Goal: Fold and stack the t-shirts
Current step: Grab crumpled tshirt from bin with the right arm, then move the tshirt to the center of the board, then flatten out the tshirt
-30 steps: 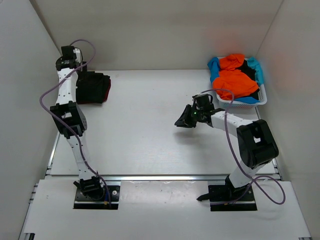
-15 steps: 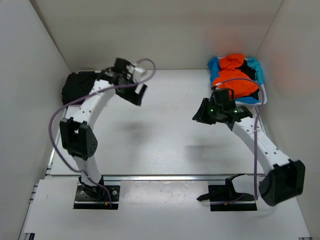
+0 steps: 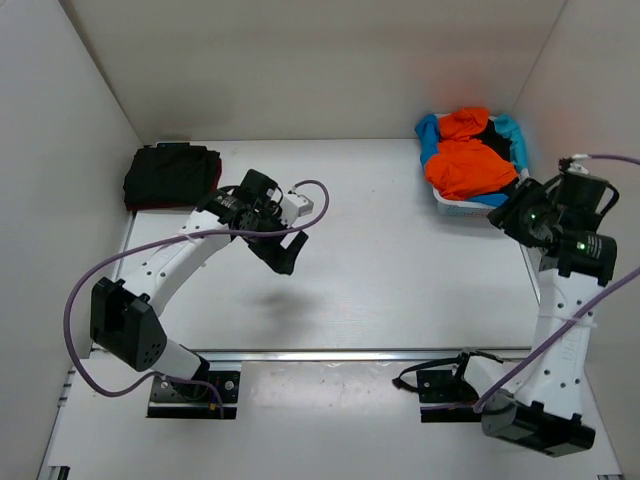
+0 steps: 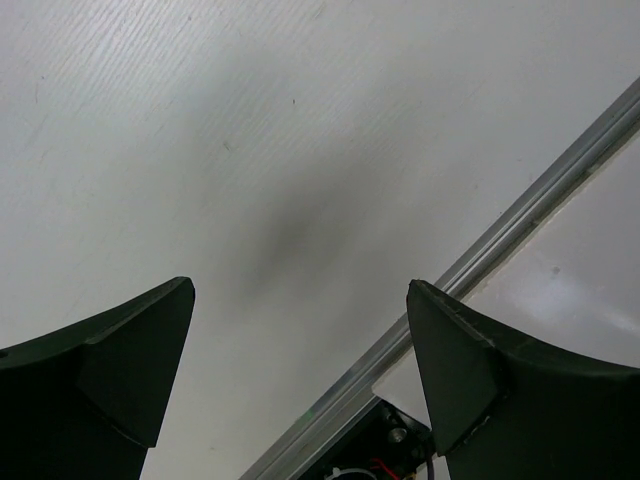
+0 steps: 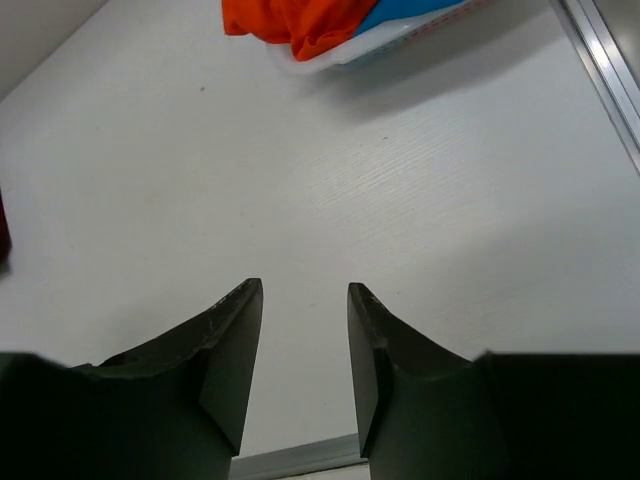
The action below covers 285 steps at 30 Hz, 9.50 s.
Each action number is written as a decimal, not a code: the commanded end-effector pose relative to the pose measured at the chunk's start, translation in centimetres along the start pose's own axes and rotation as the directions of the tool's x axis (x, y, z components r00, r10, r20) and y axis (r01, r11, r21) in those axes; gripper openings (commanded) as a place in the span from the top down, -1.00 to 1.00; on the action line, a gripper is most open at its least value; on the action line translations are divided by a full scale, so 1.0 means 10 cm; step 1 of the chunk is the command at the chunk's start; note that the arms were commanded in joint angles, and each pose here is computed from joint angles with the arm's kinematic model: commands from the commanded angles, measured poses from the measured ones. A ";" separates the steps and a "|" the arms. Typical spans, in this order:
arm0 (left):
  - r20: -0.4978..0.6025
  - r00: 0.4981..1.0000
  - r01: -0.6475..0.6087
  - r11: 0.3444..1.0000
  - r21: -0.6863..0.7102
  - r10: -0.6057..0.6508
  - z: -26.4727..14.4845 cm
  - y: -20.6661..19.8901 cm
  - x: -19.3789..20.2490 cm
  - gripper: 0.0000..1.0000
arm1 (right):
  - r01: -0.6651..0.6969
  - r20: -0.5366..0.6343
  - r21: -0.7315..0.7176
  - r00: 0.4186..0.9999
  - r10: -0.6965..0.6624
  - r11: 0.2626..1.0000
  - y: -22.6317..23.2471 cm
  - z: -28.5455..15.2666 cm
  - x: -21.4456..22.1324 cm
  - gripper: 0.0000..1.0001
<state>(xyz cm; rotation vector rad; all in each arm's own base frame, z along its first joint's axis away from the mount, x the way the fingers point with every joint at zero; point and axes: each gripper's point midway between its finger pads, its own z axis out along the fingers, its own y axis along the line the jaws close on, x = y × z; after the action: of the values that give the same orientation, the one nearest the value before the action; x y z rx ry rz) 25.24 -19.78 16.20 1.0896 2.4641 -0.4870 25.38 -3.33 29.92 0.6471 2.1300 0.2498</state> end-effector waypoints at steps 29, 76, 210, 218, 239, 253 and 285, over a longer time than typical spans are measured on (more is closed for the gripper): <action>-0.043 0.994 0.102 0.995 0.001 -0.102 0.75 1.01 -0.71 -0.90 | 0.249 -0.284 0.090 0.934 -0.215 0.964 0.46 3.03 -0.40 -0.04; 0.351 0.855 0.463 0.866 -0.188 -0.381 -0.68 1.77 -0.43 -0.95 | 0.723 0.873 -0.285 0.467 -0.141 0.630 3.69 -1.46 -1.58 1.00; -0.074 0.700 0.672 0.690 -0.269 -0.710 0.77 1.56 1.19 -0.95 | 0.197 -0.538 -0.089 0.815 -0.214 0.976 -0.01 1.64 2.31 -0.65; -0.136 0.667 0.703 0.679 -0.210 -0.733 1.02 1.47 1.29 -0.16 | 0.062 -0.571 -0.122 0.812 -0.121 0.991 -0.09 1.65 2.62 -0.57; 0.133 0.899 0.438 0.862 -0.256 -0.418 -0.10 2.38 -0.32 1.00 | 0.203 -0.320 -0.249 0.906 -0.279 0.947 0.95 1.95 0.72 1.00; 0.312 0.883 0.436 0.860 -0.266 -0.351 -1.04 1.91 -0.32 1.00 | 0.264 0.039 -0.296 0.964 -0.264 0.918 1.16 0.71 -0.07 1.00; 0.160 0.923 0.383 0.880 -0.281 -0.351 -0.85 2.30 -0.28 1.00 | 0.264 -0.167 -0.408 0.919 -0.356 0.874 1.49 1.37 0.27 1.00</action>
<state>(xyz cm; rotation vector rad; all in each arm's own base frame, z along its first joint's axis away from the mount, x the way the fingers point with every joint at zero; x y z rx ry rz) 36.73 -3.47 12.94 0.4189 2.8693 -0.4372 30.85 10.21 16.59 0.2301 2.5751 0.6094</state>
